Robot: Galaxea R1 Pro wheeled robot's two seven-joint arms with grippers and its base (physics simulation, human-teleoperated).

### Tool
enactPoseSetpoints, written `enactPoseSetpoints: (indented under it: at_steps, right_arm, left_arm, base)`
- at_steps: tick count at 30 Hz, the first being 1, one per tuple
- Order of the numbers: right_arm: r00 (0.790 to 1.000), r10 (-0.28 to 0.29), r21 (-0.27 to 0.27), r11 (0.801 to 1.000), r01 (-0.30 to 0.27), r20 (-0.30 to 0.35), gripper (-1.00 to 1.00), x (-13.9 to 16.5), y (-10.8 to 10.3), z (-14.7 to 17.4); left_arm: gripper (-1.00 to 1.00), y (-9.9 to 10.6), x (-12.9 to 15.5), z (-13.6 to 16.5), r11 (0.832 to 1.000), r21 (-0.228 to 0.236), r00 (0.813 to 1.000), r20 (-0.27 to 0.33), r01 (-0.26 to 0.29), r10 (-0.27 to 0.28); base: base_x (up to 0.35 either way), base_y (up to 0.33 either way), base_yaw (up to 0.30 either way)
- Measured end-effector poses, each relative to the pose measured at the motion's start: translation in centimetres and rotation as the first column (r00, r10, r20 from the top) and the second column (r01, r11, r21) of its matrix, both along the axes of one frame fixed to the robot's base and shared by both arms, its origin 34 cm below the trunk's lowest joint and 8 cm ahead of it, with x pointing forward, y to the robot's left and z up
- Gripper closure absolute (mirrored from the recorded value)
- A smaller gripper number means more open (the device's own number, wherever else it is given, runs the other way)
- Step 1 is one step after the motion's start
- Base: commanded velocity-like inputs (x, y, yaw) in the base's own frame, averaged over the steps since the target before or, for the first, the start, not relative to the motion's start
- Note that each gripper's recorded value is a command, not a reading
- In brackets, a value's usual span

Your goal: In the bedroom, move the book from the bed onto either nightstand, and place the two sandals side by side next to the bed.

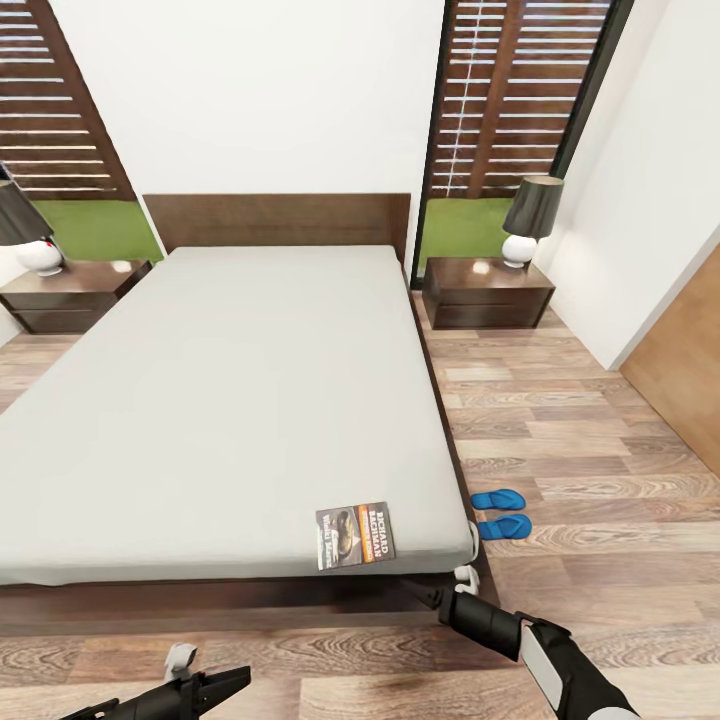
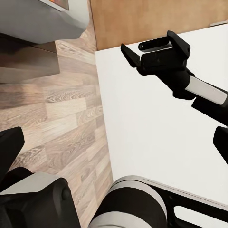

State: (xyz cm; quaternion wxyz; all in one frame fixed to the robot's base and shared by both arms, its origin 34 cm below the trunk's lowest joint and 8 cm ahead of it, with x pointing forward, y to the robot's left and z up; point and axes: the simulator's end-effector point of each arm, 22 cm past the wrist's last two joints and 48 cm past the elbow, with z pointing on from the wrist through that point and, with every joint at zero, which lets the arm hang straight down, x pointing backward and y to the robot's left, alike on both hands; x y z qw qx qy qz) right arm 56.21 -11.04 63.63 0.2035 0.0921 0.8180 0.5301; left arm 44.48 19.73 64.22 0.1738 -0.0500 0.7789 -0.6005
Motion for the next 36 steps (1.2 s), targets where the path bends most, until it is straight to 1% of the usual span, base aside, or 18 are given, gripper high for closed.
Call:
enactPoseSetpoints:
  at_steps: [4,10,16,18,20,21,23,25,29,36]
  right_arm:
    - [1.0,0.0,-0.001,1.0,0.0,0.001,-1.0,0.0,0.2,0.0]
    - [1.0,-0.002,-0.005,1.0,0.002,0.012,-1.0,0.2,0.2,0.0]
    - [1.0,-0.015,0.007,1.0,0.015,0.006,-1.0,0.3,0.0,0.2]
    - [0.999,-0.054,0.024,0.998,0.054,0.007,-1.0,0.9,-0.5,0.5]
    - [0.99,-0.139,0.065,0.988,0.138,0.009,-1.0,2.4,-1.6,1.2]
    - [0.987,-0.163,0.079,0.984,0.162,0.01,-1.0,2.8,-1.9,1.5]
    - [0.971,-0.24,0.126,0.963,0.237,0.011,-1.0,4.1,-2.8,2.4]
    - [0.959,-0.282,0.151,0.949,0.277,0.012,-1.0,4.8,-3.3,2.9]
    - [0.952,-0.306,0.163,0.94,0.301,0.011,-1.0,5.1,-3.7,3.1]
    - [0.95,-0.313,0.164,0.937,0.307,0.008,-1.0,5.2,-3.7,3.0]
  left_arm:
    - [-1.0,-0.5,0.0,0.0,1.0,-0.008,1.0,-0.001,0.001,-0.001]
    - [-1.0,-0.6,0.0,0.1,1.0,-0.01,1.0,0.0,0.001,-0.001]
    - [-1.0,-0.6,0.0,0.1,1.0,-0.01,1.0,0.0,0.0,0.0]
    - [-1.0,-0.6,0.0,0.1,1.0,-0.01,1.0,0.0,0.0,0.0]
    - [-1.0,-0.6,0.0,0.1,1.0,-0.01,1.0,0.0,0.0,0.0]
    - [-1.0,-0.6,0.0,0.1,1.0,-0.01,1.0,0.0,0.0,0.0]
    - [-1.0,-0.6,0.0,0.1,1.0,-0.011,1.0,0.0,0.0,0.0]
    - [-1.0,-0.6,0.0,0.1,1.0,-0.01,1.0,0.0,0.0,0.0]
    - [-1.0,-0.6,0.0,0.1,1.0,-0.01,1.0,0.0,0.0,0.0]
    - [-1.0,-0.6,0.0,0.1,1.0,-0.01,1.0,0.0,0.0,0.0]
  base:
    - [0.0,0.0,0.0]
    - [0.0,0.0,0.0]
    - [0.0,0.0,0.0]
    - [0.0,0.0,0.0]
    - [0.0,0.0,0.0]
    - [0.0,0.0,0.0]
    - [0.0,0.0,0.0]
    - [0.0,0.0,0.0]
    - [0.0,0.0,0.0]
    - [0.0,0.0,0.0]
